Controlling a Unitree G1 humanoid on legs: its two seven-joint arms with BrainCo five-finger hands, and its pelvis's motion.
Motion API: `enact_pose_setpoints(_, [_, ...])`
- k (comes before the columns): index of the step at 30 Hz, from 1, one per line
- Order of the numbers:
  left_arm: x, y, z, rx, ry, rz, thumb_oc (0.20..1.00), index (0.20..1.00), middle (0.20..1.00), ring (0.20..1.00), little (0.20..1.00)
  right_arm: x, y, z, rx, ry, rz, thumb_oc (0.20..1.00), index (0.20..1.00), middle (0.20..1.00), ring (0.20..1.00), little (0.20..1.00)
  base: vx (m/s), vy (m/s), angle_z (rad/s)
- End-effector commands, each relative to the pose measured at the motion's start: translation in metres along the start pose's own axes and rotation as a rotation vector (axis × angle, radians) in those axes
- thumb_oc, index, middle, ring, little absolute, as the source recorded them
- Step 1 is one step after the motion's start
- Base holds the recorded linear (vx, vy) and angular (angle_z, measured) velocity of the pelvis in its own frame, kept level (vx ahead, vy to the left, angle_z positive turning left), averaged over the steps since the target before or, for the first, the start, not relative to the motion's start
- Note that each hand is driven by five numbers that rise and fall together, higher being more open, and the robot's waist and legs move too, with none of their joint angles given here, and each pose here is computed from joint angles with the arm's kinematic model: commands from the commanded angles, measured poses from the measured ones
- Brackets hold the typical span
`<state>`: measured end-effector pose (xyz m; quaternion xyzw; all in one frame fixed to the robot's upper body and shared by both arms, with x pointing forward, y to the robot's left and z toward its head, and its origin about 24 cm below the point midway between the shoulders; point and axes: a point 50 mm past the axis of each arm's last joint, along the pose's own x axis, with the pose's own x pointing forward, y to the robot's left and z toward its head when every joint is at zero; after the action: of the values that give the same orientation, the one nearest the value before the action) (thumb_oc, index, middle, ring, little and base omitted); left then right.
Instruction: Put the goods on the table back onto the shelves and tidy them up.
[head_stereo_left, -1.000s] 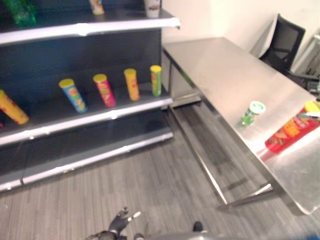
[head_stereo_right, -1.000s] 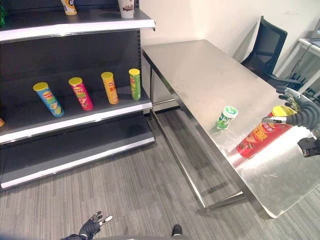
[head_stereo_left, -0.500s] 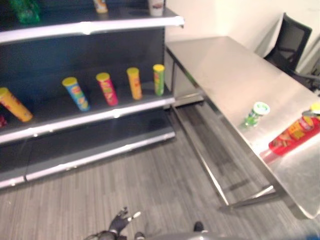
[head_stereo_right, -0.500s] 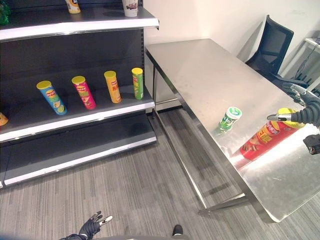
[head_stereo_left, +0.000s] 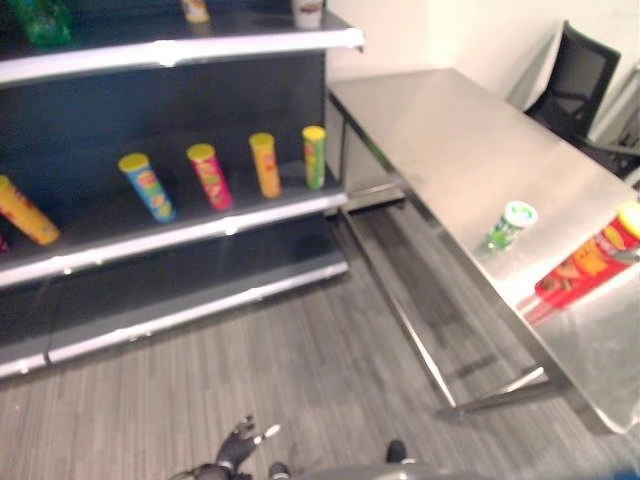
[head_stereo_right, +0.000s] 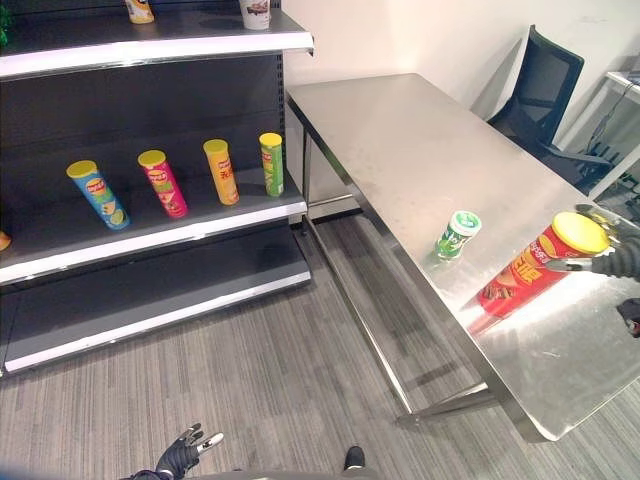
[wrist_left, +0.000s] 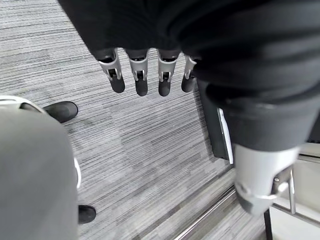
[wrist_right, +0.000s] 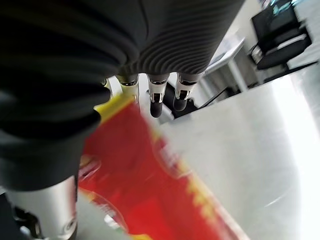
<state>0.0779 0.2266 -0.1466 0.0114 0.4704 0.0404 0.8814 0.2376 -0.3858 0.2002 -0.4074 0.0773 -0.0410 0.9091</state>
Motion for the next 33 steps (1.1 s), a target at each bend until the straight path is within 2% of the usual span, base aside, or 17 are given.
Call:
enact_pose_setpoints(1, [0.005, 0.003, 0.019, -0.003, -0.077, 0.005, 1.000, 1.000, 1.000, 1.000, 1.000, 0.006, -0.027, 0.032, -0.011, -0.138, -0.121, 1.000, 1.000, 1.000, 1.000, 1.000, 0.00, 0.000, 0.00])
enact_pose_setpoints(18, [0.004, 0.006, 0.018, 0.002, -0.067, 0.006, 1.000, 1.000, 1.000, 1.000, 1.000, 0.000, -0.028, 0.008, -0.062, 0.036, -0.079, 1.000, 1.000, 1.000, 1.000, 1.000, 0.00, 0.000, 0.00])
enact_pose_setpoints(19, [0.004, 0.007, 0.020, 0.002, -0.073, 0.009, 1.000, 1.000, 1.000, 1.000, 1.000, 0.000, -0.027, 0.007, -0.062, 0.042, -0.080, 0.507, 0.507, 0.507, 0.507, 0.507, 0.00, 0.000, 0.00])
enact_pose_setpoints(20, [0.004, 0.007, 0.020, 0.002, -0.073, 0.009, 1.000, 1.000, 1.000, 1.000, 1.000, 0.000, -0.027, 0.007, -0.062, 0.042, -0.080, 0.200, 0.200, 0.200, 0.200, 0.200, 0.00, 0.000, 0.00])
enact_pose_setpoints(29, [0.005, 0.012, 0.023, 0.001, -0.080, 0.028, 1.000, 1.000, 1.000, 1.000, 1.000, 0.000, -0.023, 0.007, -0.052, 0.035, -0.080, 0.200, 0.200, 0.200, 0.200, 0.200, 0.00, 0.000, 0.00])
enact_pose_setpoints(33, [0.004, 0.014, 0.023, -0.006, -0.077, 0.034, 1.000, 1.000, 1.000, 1.000, 1.000, 0.000, -0.022, 0.023, -0.036, -0.065, -0.114, 0.200, 0.200, 0.200, 0.200, 0.200, -0.01, -0.048, 0.00])
